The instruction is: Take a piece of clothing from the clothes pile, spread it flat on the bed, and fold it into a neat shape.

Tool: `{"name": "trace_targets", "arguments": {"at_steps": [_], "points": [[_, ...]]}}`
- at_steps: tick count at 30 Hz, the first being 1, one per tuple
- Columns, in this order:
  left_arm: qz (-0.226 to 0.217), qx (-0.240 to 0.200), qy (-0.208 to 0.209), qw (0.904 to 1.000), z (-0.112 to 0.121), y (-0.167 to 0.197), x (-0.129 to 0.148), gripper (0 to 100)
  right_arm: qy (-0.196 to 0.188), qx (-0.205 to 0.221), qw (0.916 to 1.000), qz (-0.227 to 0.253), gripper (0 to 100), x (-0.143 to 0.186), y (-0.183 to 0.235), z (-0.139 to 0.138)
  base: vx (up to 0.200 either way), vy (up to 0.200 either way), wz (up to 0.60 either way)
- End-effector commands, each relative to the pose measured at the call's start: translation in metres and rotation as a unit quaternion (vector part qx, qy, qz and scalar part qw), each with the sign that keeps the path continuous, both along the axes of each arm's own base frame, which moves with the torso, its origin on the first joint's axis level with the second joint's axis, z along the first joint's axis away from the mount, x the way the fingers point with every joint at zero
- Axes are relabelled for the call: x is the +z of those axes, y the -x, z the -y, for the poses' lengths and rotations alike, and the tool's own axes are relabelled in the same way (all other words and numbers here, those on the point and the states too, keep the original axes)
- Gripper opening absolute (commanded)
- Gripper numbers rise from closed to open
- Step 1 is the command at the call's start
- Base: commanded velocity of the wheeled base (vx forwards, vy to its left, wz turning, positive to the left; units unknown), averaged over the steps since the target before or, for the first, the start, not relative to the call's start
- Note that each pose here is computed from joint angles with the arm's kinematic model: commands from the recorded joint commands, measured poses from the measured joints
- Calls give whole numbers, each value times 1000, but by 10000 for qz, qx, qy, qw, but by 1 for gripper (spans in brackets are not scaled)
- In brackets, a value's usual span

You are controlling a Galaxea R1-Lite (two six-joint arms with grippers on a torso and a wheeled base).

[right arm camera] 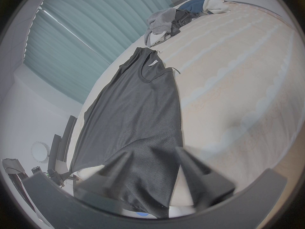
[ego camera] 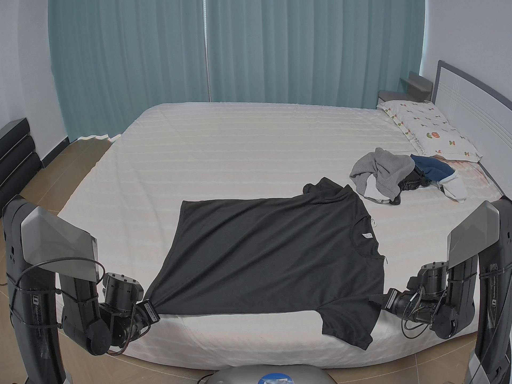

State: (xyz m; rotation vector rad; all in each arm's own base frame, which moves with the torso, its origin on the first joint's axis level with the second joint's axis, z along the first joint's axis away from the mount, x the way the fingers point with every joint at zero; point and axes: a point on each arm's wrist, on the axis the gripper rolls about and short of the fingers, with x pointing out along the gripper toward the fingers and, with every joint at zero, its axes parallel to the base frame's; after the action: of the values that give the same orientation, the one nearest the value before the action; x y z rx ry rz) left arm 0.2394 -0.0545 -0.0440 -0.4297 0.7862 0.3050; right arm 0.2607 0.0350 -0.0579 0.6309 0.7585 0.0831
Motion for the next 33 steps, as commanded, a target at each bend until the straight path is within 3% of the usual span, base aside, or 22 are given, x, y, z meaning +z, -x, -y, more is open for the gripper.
{"name": "trace_targets", "arguments": {"at_steps": [1,6,10,14,19,24,25,29,33], "points": [[-16,-7,8,10000,0,0,-1,0,7,26,10000,33,0,-2,-1,-1,0,0,0],[-26,-19,23,10000,0,1,-1,0,113,-23,9999,-69,0,-4,4,0,0,0,0],[-35,-38,11,10000,0,4,2,0,465,21,9988,-137,0,4,19,18,0,0,0],[-43,-82,3,10000,1,7,4,0,570,-5,9983,-121,0,9,26,33,0,0,0],[-30,-132,-3,9999,3,8,5,0,319,67,9995,-60,0,16,30,41,0,0,0],[-39,-136,11,9999,3,8,4,0,253,329,9990,-156,0,9,28,31,0,0,0],[-39,-136,11,9999,3,8,4,0,253,329,9990,-156,100,9,28,31,0,0,0],[-47,-135,20,9999,3,7,3,0,295,662,9971,-218,100,-2,24,12,0,0,0],[-45,-174,80,9998,4,7,3,0,380,697,9967,-156,100,-4,19,5,0,0,0]]}}
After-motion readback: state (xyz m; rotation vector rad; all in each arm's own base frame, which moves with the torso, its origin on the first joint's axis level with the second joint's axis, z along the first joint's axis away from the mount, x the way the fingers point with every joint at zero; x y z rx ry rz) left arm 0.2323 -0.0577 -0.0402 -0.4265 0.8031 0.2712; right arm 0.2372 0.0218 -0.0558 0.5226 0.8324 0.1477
